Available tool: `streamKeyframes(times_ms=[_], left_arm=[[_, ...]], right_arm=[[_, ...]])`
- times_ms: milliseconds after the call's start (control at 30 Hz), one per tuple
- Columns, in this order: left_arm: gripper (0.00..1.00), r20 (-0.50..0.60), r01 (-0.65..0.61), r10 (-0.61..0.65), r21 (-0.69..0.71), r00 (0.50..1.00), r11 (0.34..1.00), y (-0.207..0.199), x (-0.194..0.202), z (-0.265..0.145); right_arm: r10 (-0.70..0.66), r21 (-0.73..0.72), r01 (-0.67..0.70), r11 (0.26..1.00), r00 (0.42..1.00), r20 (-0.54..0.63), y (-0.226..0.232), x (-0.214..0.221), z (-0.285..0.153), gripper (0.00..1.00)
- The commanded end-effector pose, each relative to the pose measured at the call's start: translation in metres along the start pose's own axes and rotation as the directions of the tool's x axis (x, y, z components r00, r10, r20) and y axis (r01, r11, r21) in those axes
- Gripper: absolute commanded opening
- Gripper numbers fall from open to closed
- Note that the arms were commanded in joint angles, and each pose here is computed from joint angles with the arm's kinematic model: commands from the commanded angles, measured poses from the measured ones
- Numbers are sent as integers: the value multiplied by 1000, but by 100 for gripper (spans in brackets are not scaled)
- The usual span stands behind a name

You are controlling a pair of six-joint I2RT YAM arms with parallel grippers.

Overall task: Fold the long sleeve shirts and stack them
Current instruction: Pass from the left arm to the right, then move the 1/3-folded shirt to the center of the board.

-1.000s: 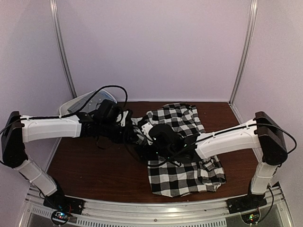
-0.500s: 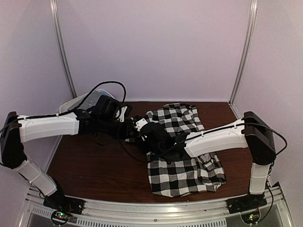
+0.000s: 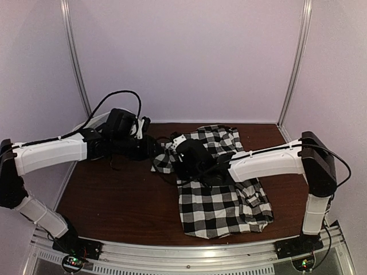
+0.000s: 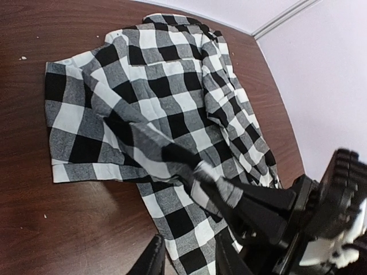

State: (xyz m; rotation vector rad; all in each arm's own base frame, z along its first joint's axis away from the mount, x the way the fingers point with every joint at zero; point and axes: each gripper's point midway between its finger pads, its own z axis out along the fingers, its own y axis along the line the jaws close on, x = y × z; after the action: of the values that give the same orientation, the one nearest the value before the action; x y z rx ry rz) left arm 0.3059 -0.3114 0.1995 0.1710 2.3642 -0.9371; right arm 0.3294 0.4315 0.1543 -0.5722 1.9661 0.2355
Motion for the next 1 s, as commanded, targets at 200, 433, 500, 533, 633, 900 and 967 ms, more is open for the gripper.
streamKeyframes(times_ms=[200, 433, 500, 533, 633, 900, 967], left_arm=[[34, 7, 1, -1, 26, 1000, 1000, 3, 4, -3], [33, -92, -4, 12, 84, 996, 996, 2, 30, 27], [33, -117, -11, 22, 95, 993, 995, -2, 36, 40], [33, -129, -13, 27, 103, 991, 995, -5, 39, 46], [33, -158, -16, 36, 122, 987, 992, -11, 44, 68], [33, -209, 5, 26, 147, 977, 989, -15, 53, 121], [32, -220, 10, 22, 145, 975, 989, -12, 56, 130]], right_arm=[[223, 142, -217, 966, 974, -32, -124, -17, -1, 0], [352, 270, -322, 907, 933, -70, -215, 19, -4, 0], [370, 299, -330, 895, 925, -88, -230, 33, -4, 0], [378, 311, -332, 890, 921, -99, -237, 40, -4, 0], [405, 342, -342, 875, 904, -133, -252, 63, -3, 0], [436, 365, -342, 866, 874, -216, -262, 112, 5, 0], [442, 364, -342, 867, 865, -239, -263, 124, 8, 0]])
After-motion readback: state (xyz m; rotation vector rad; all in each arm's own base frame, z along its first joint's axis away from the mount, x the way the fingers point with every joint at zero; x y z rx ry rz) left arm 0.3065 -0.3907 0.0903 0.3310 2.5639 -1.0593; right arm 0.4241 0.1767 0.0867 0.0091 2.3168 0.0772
